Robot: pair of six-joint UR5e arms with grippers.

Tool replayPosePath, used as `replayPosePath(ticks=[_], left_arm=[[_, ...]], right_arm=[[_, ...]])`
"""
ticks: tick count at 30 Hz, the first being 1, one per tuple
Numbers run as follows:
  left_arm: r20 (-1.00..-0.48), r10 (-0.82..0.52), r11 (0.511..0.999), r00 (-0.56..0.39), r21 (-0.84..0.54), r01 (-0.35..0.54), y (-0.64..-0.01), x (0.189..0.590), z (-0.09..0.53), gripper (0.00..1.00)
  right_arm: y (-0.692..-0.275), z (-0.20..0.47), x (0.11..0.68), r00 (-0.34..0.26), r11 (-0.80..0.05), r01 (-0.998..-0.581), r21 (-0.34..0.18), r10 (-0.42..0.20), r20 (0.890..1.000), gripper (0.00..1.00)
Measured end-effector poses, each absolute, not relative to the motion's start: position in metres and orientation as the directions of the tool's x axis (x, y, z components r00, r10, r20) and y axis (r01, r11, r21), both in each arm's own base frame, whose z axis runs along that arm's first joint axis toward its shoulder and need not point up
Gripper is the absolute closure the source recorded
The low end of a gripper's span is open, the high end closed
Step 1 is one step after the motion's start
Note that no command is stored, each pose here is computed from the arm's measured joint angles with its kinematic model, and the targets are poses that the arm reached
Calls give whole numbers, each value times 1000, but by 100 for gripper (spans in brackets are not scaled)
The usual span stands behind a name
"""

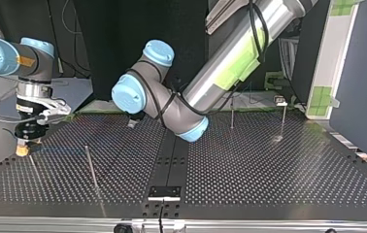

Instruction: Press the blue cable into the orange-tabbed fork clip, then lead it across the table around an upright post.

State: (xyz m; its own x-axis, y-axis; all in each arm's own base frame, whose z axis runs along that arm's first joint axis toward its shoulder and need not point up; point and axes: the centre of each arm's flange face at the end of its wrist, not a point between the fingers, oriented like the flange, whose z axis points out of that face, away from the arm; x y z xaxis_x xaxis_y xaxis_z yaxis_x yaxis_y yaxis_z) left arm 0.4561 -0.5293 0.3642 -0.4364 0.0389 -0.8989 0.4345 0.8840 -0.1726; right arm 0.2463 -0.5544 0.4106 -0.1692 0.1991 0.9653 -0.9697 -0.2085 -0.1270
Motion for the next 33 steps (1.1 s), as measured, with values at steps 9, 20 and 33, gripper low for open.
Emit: replayPosePath(ticks=[9, 20, 33], left_arm=[[-905, -36, 861, -424, -244, 446, -539, 458, 389, 0], [-888, -112, 814, -447, -340, 471, -548, 457, 400, 0], [-864, -177, 782, -471, -414, 466, -557, 452, 406, 0]], right_arm=[[-536, 420, 240, -171, -200, -971, -131, 200, 965, 100], [-511, 438, 242, -180, -215, -968, -132, 224, 958, 100], [-497, 447, 251, -189, -240, -962, -131, 235, 953, 100]])
